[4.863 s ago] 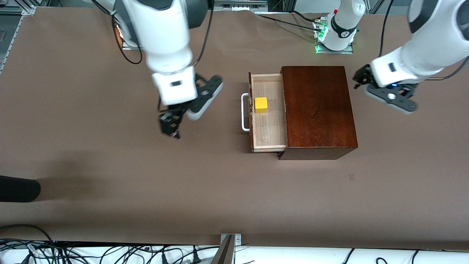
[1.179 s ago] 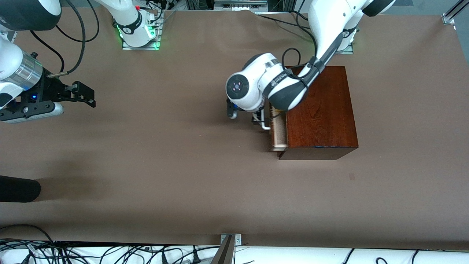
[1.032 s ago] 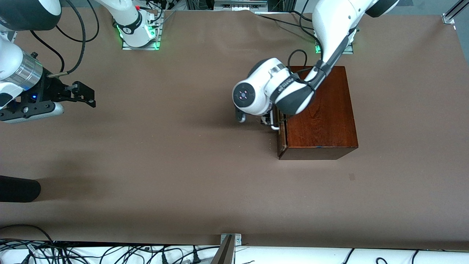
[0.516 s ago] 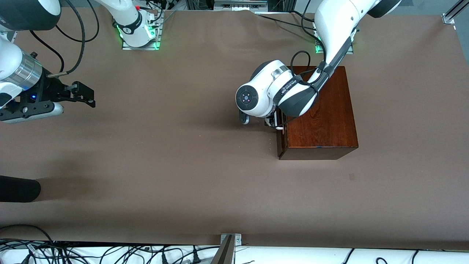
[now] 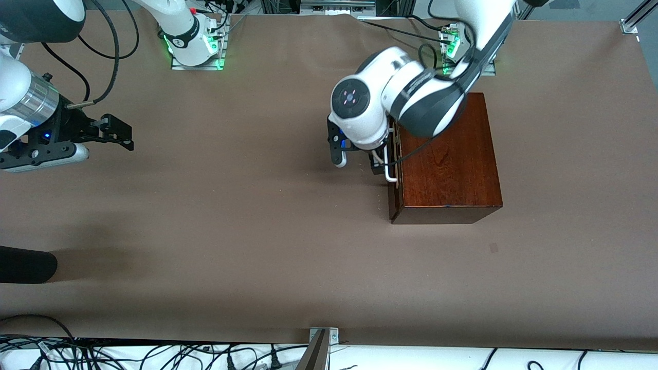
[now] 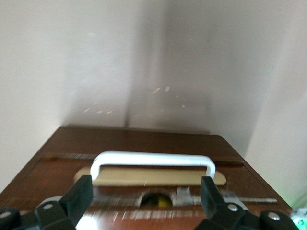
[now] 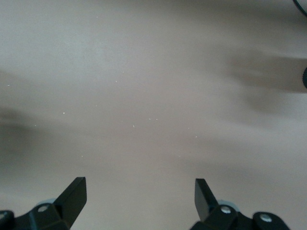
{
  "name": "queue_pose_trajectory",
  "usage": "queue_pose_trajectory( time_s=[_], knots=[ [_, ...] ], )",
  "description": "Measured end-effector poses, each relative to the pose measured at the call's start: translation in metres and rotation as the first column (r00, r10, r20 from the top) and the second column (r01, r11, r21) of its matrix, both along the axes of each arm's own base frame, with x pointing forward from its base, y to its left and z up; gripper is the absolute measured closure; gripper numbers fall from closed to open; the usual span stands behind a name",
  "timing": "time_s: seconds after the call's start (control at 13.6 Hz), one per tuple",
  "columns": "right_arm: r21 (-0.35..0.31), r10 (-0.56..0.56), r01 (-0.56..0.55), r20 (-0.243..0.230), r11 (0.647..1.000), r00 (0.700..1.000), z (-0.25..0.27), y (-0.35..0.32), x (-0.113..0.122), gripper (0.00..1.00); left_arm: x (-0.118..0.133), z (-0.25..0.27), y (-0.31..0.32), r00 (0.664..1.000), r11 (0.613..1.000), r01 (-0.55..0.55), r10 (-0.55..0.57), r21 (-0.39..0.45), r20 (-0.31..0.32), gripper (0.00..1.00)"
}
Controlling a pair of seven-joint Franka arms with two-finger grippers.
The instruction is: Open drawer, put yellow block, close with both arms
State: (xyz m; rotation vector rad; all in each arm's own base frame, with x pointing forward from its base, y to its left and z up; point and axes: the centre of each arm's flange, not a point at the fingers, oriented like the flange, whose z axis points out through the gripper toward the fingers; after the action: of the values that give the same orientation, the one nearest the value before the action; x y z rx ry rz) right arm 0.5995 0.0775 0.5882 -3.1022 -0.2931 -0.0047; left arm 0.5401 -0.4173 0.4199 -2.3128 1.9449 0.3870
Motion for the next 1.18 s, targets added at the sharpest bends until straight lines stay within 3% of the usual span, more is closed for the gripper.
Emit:
queue_pose_trajectory(
  time_s=[0.15, 0.37, 0.52, 0.66, 0.88, 1.03, 1.18],
  knots=[
    [0.0, 0.0, 0.0, 0.0, 1.0, 1.0, 0.0, 0.0, 0.0, 0.0, 0.015, 0.054, 0.036, 0.994, 0.997, -0.071, 0.073, -0.023, 0.076, 0.0],
    [0.0, 0.0, 0.0, 0.0, 1.0, 1.0, 0.0, 0.0, 0.0, 0.0, 0.041, 0.113, 0.119, 0.965, 0.974, -0.224, 0.224, -0.019, 0.136, 0.0],
    [0.0, 0.0, 0.0, 0.0, 1.0, 1.0, 0.0, 0.0, 0.0, 0.0, 0.056, 0.133, 0.167, 0.92, 0.933, -0.36, 0.357, -0.008, 0.164, 0.0],
    [0.0, 0.0, 0.0, 0.0, 1.0, 1.0, 0.0, 0.0, 0.0, 0.0, 0.066, 0.15, 0.209, 0.852, 0.87, -0.492, 0.488, -0.025, 0.188, 0.0],
    [0.0, 0.0, 0.0, -0.001, 1.0, 1.0, 0.0, 0.0, 0.0, 0.0, 0.072, 0.175, 0.279, 0.704, 0.727, -0.673, 0.687, -0.14, 0.181, 0.0],
    [0.0, 0.0, 0.0, -0.001, 1.0, 1.0, 0.0, 0.0, 0.0, 0.0, 0.068, 0.188, 0.331, 0.557, 0.596, -0.771, 0.801, -0.222, 0.219, 0.0],
    [0.0, 0.0, 0.0, -0.001, 1.0, 1.0, 0.0, 0.0, 0.0, 0.0, 0.053, 0.194, 0.374, 0.379, 0.433, -0.86, 0.896, -0.271, 0.231, 0.0]
  ],
)
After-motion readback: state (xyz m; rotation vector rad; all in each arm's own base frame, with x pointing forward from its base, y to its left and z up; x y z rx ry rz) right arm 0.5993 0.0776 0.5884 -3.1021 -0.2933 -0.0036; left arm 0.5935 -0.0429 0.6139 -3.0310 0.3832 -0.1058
